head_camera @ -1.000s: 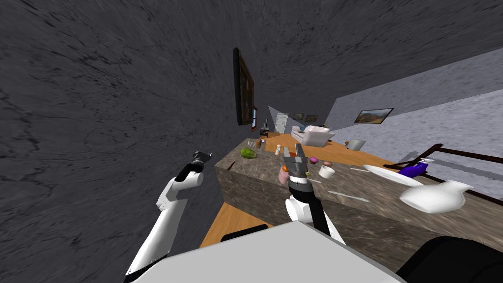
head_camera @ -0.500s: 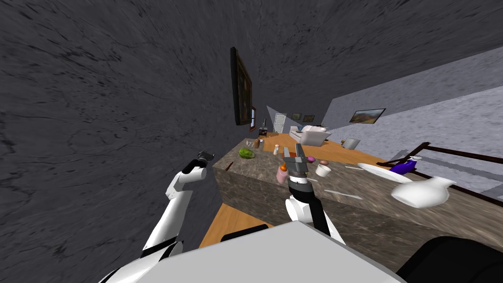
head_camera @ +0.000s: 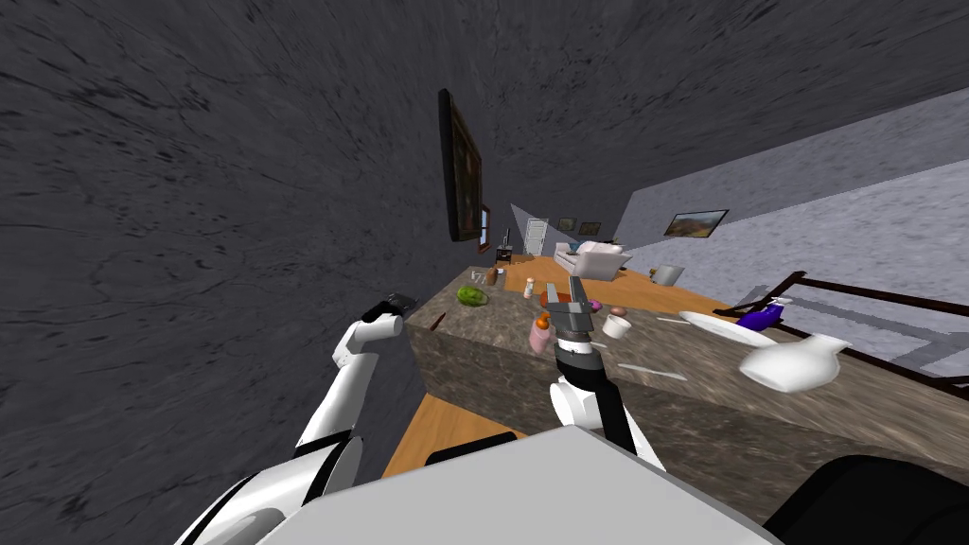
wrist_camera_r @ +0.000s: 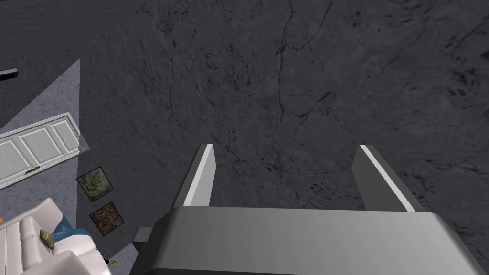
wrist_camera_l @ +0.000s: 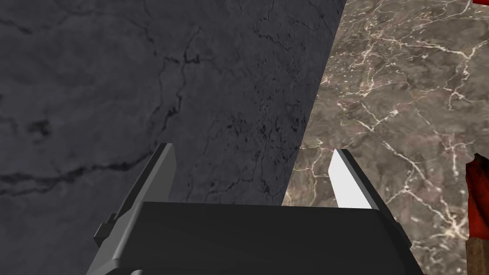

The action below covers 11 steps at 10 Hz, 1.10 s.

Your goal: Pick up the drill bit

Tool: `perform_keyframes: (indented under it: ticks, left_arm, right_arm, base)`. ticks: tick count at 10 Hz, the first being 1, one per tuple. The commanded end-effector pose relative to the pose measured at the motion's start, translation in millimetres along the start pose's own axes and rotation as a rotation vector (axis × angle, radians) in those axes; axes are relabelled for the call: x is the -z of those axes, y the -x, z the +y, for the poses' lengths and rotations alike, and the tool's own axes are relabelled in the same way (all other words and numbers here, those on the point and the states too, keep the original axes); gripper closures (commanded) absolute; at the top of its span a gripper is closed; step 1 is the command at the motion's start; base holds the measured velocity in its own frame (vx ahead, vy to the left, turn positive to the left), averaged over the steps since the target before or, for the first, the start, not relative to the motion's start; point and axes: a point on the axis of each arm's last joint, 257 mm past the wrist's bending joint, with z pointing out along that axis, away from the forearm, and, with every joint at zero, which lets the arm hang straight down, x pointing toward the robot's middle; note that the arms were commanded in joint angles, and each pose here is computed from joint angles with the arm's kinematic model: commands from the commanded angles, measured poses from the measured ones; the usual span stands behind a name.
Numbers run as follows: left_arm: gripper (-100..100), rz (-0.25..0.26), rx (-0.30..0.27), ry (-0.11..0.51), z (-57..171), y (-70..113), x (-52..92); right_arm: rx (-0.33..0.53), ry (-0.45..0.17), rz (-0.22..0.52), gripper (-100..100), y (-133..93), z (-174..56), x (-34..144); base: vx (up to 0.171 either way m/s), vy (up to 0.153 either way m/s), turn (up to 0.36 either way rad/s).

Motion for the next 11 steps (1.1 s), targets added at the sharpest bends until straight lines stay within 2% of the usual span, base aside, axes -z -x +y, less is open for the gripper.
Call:
perform_keyframes:
  ticks: [1,2,3,4,5,6,7,8,9,10,11]
  left_arm:
    - [-100,-0.041,0.04,0.037,10,0.1,-9.1]
    - [-100,-0.069,0.04,0.053,16,9.0,-9.3]
    - [-100,-0.088,0.073,0.071,19,3.4,-15.2]
    - [-100,-0.131,0.073,0.098,29,16.4,-17.4]
    - [-100,-0.136,0.073,0.101,30,17.6,-17.2]
    - [-100,-0.169,0.103,0.128,37,14.1,-23.3]
    - [-100,-0.203,0.102,0.146,44,26.2,-22.7]
    - [-100,-0.225,0.127,0.165,49,18.7,-28.0]
    - [-100,-0.268,0.127,0.187,58,34.1,-26.3]
    - [-100,-0.284,0.148,0.199,60,24.9,-29.8]
    - [-100,-0.335,0.147,0.226,71,42.2,-27.7]
  right_arm:
    - [0.0,0.0,0.0,0,0,0,0.0]
    - [0.0,0.0,0.0,0,0,0,0.0]
    - [0.0,0.0,0.0,0,0,0,0.0]
    - [0.0,0.0,0.0,0,0,0,0.0]
    - [0.0,0.0,0.0,0,0,0,0.0]
    - [0.0,0.0,0.0,0,0,0,0.0]
    - [0.0,0.0,0.0,0,0,0,0.0]
    - [0.0,0.0,0.0,0,0,0,0.0]
    - [0.0,0.0,0.0,0,0,0,0.0]
    - [0.0,0.0,0.0,0,0,0,0.0]
    - [0.0,0.0,0.0,0,0,0,0.0]
  base:
    - [0.01,-0.012,-0.065]
    - [0.012,-0.011,-0.049]
    - [0.016,-0.018,-0.073]
    - [0.016,-0.012,-0.034]
    - [0.007,-0.003,0.007]
    - [0.017,-0.009,-0.061]
    - [0.018,-0.006,-0.047]
    - [0.023,-0.007,-0.075]
    - [0.022,-0.003,-0.034]
    - [0.025,0.0,-0.064]
    - [0.026,0.001,-0.033]
